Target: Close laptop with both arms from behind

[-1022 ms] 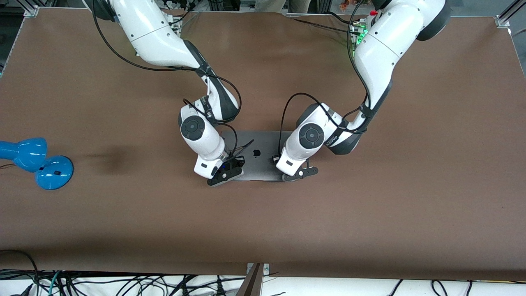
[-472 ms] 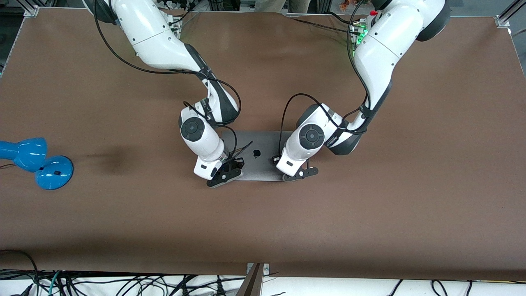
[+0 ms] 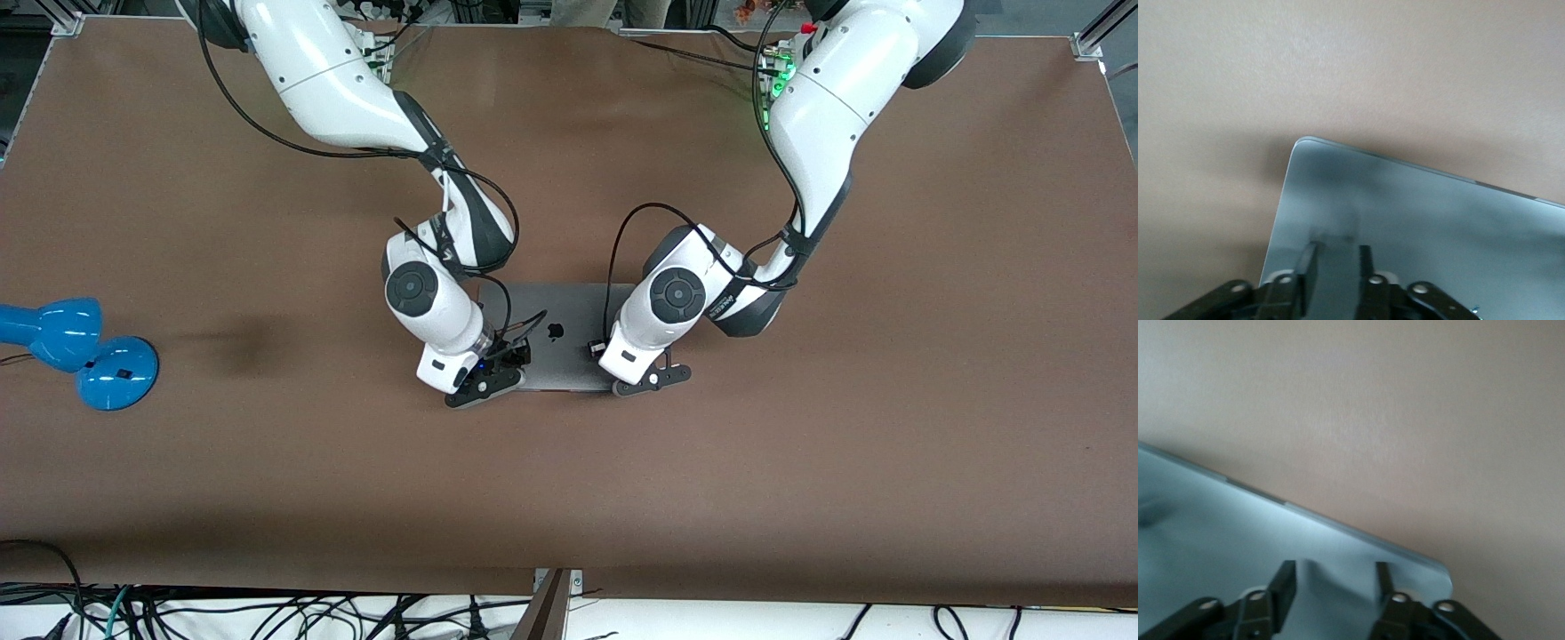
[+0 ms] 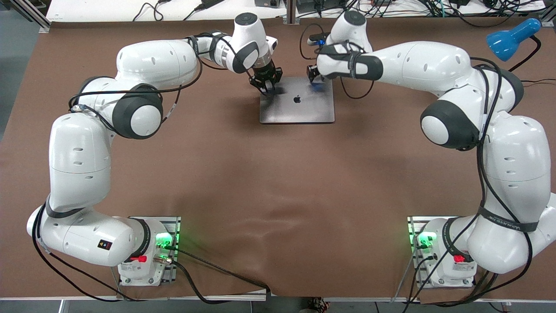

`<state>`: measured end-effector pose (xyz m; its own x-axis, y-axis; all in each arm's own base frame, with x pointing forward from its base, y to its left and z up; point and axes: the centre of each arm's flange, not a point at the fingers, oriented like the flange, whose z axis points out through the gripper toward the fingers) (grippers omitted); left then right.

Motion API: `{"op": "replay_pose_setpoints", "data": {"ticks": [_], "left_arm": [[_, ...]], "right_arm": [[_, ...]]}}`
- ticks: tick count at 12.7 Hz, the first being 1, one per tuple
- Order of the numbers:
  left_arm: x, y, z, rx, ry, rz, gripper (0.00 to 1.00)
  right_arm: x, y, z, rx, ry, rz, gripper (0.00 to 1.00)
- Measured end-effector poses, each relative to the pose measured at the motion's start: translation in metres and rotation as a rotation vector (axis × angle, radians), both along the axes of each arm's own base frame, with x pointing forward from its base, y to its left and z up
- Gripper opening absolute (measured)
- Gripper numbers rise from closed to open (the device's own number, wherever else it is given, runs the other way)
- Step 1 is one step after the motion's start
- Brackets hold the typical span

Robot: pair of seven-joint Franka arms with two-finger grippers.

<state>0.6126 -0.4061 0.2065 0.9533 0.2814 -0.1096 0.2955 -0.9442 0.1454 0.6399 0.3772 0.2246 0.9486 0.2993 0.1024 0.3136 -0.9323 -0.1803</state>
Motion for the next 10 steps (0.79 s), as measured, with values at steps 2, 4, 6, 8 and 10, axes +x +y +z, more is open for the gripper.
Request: {"op": "replay_pose_setpoints", "data": {"ticks": [2, 4, 6, 8, 10], "left_arm": [[0.0, 0.0, 0.013, 0.008, 0.001, -0.006, 0.62], [-0.002, 0.001, 0.032, 0.027, 0.01, -0.02, 0.84], [-0.006, 0.003, 0.057, 0.044, 0.003, -0.054, 1.0], [-0.012, 0.016, 0.085, 0.061, -0.018, -0.084, 1.0], [-0.029, 0.031, 0.118, 0.088, -0.042, -0.102, 1.0]], "right_arm": [[0.014, -0.013, 0.045, -0.031, 0.084, -0.054, 0.86], [0.021, -0.028, 0.099, -0.048, 0.141, -0.139, 0.95], [0.021, -0.049, 0.149, -0.049, 0.169, -0.188, 0.98], [0.021, -0.086, 0.201, -0.085, 0.167, -0.208, 1.0], [0.015, -0.13, 0.255, -0.162, 0.148, -0.231, 1.0]]}}
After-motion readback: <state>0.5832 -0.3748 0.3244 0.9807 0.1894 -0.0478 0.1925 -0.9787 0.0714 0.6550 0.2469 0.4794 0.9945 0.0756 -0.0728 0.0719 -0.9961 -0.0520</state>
